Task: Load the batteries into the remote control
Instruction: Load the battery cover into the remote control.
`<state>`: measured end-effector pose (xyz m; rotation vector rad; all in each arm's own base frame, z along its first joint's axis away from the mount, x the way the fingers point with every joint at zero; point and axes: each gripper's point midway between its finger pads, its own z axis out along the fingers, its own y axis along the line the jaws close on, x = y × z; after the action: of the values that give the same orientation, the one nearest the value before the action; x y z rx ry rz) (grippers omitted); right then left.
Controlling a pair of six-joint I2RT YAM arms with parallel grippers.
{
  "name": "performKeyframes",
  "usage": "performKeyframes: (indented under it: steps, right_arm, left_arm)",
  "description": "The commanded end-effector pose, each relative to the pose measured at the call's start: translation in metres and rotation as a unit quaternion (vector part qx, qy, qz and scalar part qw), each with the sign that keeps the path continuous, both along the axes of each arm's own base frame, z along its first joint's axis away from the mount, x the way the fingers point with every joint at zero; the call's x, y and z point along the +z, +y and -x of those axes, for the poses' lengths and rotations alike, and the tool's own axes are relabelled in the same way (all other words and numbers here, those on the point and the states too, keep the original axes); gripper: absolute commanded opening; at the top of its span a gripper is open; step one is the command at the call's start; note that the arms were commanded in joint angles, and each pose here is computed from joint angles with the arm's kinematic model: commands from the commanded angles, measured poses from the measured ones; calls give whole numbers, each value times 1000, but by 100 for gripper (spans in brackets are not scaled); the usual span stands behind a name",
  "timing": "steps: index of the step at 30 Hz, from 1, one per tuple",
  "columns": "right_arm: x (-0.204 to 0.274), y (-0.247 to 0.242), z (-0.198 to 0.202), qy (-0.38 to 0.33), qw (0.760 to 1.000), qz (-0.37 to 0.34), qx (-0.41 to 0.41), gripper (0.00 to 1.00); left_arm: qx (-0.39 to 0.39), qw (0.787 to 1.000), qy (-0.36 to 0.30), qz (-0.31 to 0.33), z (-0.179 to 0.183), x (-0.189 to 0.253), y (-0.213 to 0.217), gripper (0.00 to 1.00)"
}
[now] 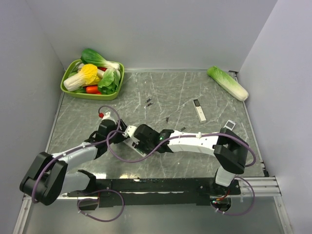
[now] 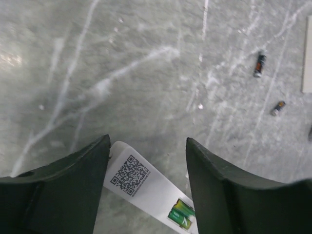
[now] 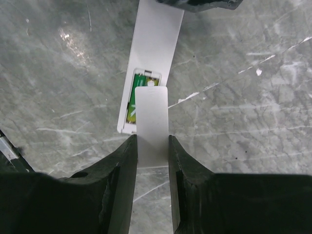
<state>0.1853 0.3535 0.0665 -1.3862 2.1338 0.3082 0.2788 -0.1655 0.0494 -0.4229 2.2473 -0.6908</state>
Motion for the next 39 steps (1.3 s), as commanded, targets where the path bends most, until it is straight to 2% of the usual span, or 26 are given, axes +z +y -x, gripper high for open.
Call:
performKeyframes:
  steps: [1,11,22,34,39]
  right_arm:
    - [3,3,4,1,1000,-18,-7,0]
    - [0,-5,23,48,997,-30,-47,0]
    - [-9,-10,27,41,998,-22,-49,0]
    - [-7,-8,24,17,999,-23,-23,14]
    - [-1,-6,20,-7,999,-37,-26,14]
  left_arm:
    - [-7,999,-7,36,12,12,-11,66]
    - [6,999,1,51,27,10,-9,66]
    - [11,998,17,61,42,0,-6,71]
    - [10,998,12,53,40,0,-5,70]
    - [7,999,14,51,41,1,-6,71]
